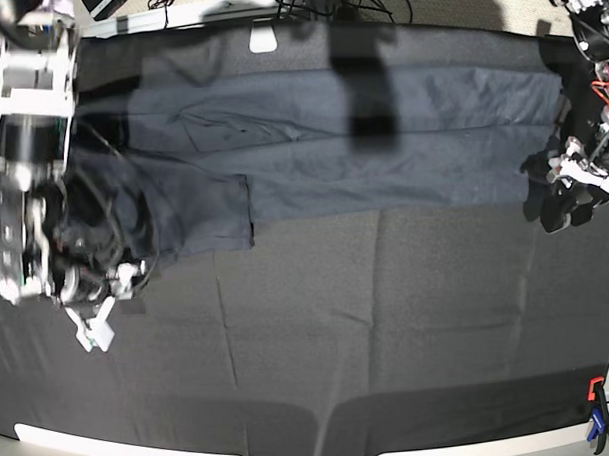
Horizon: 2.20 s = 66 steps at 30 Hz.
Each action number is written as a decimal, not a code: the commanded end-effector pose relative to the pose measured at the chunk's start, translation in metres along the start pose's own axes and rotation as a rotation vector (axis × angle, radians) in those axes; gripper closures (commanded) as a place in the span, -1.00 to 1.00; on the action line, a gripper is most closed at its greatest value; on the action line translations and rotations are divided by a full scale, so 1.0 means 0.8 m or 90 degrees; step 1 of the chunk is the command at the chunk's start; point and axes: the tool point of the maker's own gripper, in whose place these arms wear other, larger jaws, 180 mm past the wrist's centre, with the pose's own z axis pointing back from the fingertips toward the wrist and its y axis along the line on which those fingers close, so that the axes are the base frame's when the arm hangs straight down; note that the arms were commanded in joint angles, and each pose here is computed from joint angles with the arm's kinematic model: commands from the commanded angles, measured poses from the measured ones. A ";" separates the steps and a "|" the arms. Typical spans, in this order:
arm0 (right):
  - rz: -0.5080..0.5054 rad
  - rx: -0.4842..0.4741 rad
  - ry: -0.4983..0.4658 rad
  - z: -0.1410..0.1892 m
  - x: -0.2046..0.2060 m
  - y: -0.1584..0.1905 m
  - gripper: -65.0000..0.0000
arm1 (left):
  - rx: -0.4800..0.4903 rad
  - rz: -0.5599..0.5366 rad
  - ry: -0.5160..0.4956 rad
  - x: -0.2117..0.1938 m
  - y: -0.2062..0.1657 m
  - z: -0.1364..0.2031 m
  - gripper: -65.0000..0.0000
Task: Layout the t-shirt on the table in an organized manner, then fold the t-shirt properly
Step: 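Grasp the folded shirt end beside the right gripper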
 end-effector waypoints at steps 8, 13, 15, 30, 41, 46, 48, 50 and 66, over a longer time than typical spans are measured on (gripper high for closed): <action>-0.042 0.041 0.060 -0.018 -0.001 0.003 0.18 | -0.008 -0.014 -0.035 0.023 -0.004 0.002 0.00; -0.034 0.062 0.077 -0.026 -0.006 0.022 0.19 | 0.022 -0.042 -0.011 0.015 0.007 0.002 0.00; -0.033 0.065 0.077 -0.028 -0.006 0.026 0.28 | 0.033 -0.052 0.000 0.011 0.012 0.002 0.00; 0.148 0.098 -0.050 0.018 0.009 0.083 1.00 | 0.039 -0.056 0.002 0.010 0.013 0.002 0.00; 0.294 0.149 -0.098 0.085 -0.101 0.194 1.00 | 0.039 -0.057 0.003 0.010 0.013 0.002 0.00; 0.291 0.170 -0.063 0.088 -0.146 0.210 1.00 | 0.039 -0.057 0.003 0.010 0.013 0.002 0.00; 0.285 0.177 -0.048 0.086 -0.160 0.211 1.00 | 0.039 -0.057 0.003 0.010 0.013 0.002 0.00; 0.278 0.189 -0.038 0.086 -0.171 0.215 1.00 | 0.039 -0.056 0.003 0.010 0.013 0.002 0.00; 0.247 0.348 -0.106 0.111 -0.165 0.269 0.15 | 0.043 -0.069 0.008 0.014 0.019 0.005 0.00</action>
